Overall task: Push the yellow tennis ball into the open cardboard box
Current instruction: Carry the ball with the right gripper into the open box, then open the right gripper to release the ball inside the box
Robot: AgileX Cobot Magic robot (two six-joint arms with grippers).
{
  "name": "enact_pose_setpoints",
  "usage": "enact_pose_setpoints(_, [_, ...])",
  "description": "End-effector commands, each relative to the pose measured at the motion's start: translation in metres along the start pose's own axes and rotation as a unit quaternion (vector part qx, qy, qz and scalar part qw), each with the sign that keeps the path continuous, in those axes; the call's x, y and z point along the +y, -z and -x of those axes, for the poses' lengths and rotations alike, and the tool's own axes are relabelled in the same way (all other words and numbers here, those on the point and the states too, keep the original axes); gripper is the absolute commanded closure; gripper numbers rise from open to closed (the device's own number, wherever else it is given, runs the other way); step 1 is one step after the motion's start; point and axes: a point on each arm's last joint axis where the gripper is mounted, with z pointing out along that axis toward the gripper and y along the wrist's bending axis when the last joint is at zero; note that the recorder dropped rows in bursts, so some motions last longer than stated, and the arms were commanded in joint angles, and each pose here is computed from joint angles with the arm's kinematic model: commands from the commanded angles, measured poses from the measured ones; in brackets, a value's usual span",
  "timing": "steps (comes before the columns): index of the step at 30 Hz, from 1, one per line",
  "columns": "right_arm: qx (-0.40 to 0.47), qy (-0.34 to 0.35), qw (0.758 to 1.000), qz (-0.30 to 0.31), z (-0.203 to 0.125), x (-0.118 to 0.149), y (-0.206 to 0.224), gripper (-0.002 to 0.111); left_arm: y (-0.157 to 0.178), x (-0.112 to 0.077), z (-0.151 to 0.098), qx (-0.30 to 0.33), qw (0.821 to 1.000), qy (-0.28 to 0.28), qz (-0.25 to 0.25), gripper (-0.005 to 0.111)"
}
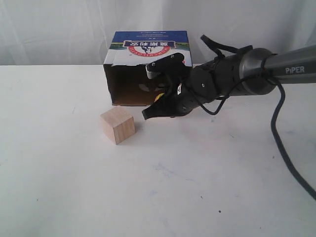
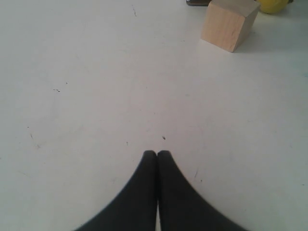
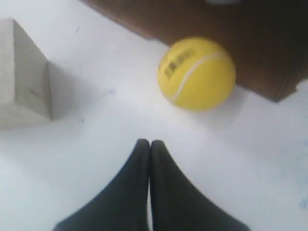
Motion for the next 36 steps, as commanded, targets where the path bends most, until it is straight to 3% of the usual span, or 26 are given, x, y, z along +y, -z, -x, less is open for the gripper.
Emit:
enact_pose_setpoints(1, [0.132, -0.021, 0.991, -0.002, -0.014, -0.003, 0.004, 0.108, 0.0, -0.001, -0.002, 0.002, 1.0, 0.006, -0.005, 0.107])
enact_pose_setpoints(5, [0.196, -0.017, 0.979, 0.045, -0.016, -0.002, 0.0, 0.108, 0.0, -0.001, -0.002, 0.002, 1.0, 0.006, -0.005, 0.107])
enact_pose_setpoints(12, [0.102, -0.065, 0.991, 0.056, 0.025, -0.023, -0.014, 0.108, 0.0, -0.001, -0.002, 0.002, 1.0, 0.006, -0.005, 0.107])
enact_pose_setpoints(22, [0.103, -0.101, 0.979, 0.146, 0.018, -0.006, -0.041, 0.108, 0.0, -0.001, -0.002, 0.002, 1.0, 0.006, -0.005, 0.107])
enact_pose_setpoints(27, [0.062, -0.116, 0.984, 0.12, 0.018, -0.011, -0.061, 0.108, 0.0, -0.001, -0.002, 0.002, 1.0, 0.006, -0.005, 0.107])
enact_pose_setpoints(33, [-0.118, -0.14, 0.983, 0.026, 0.056, -0.043, -0.074, 0.108, 0.0, -0.001, -0.002, 0.002, 1.0, 0.006, -0.005, 0.107])
enact_pose_setpoints(36, [-0.127, -0.156, 0.979, 0.035, 0.066, -0.041, -0.06, 0.108, 0.0, -0.001, -0.002, 0.002, 1.0, 0.006, -0.005, 0.107])
